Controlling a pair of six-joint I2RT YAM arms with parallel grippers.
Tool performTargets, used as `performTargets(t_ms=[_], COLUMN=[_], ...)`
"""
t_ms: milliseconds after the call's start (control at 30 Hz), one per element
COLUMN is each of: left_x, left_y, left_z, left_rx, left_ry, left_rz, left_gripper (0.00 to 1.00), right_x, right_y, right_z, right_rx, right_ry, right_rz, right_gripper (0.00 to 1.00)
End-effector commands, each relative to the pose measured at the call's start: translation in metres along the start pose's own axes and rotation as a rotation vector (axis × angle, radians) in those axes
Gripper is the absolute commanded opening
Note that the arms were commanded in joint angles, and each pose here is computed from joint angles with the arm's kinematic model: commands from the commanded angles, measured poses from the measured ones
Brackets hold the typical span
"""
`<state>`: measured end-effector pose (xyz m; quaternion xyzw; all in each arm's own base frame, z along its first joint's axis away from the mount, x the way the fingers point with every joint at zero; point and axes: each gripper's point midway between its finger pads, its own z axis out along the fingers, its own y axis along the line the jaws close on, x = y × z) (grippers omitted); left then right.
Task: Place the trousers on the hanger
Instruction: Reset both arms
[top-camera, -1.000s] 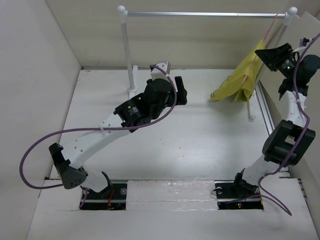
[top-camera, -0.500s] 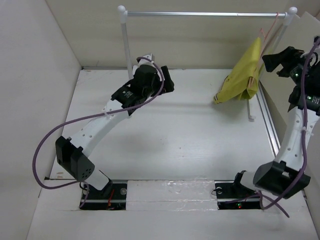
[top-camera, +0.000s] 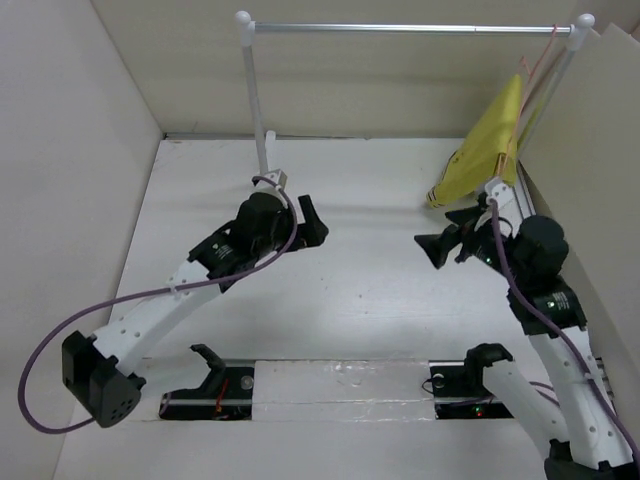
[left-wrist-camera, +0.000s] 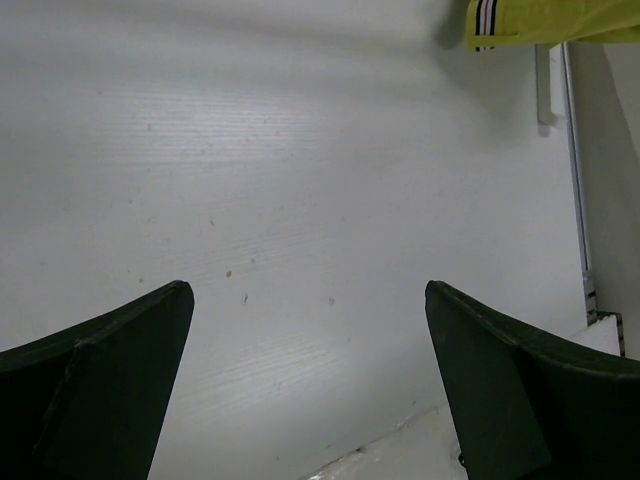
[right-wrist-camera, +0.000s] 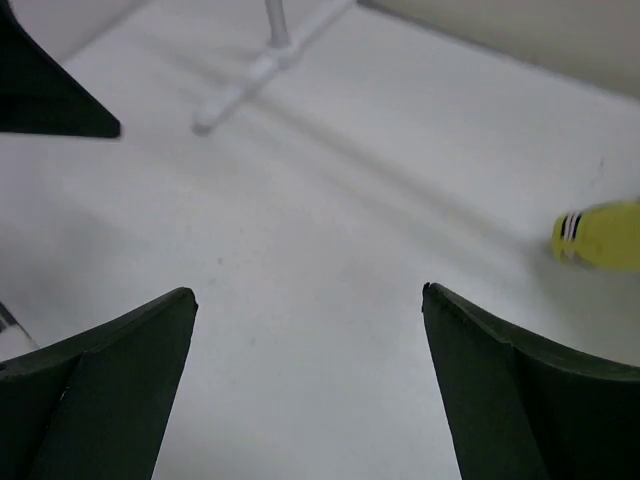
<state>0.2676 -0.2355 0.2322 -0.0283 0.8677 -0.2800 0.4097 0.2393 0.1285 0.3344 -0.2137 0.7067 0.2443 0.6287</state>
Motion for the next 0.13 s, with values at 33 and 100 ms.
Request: performTargets(t_ms=[33, 100], left_x=[0.033, 0.039], left_y=[0.018, 0.021], left_z=[0.000, 0.001], left_rx=[0.002, 0.003], left_ry=[0.051, 0.059], left_rz=[-0.039, -0.055], left_gripper=[0.99, 0.99], right_x=[0.082, 0.086], right_y=[-0.007, -0.006], right_z=[-0.005, -0.004], right_rx=[0.077, 0.085], right_ry=[0.163, 0.165], right_rz=[0.053, 0.088], right_gripper=[1.00, 1.00])
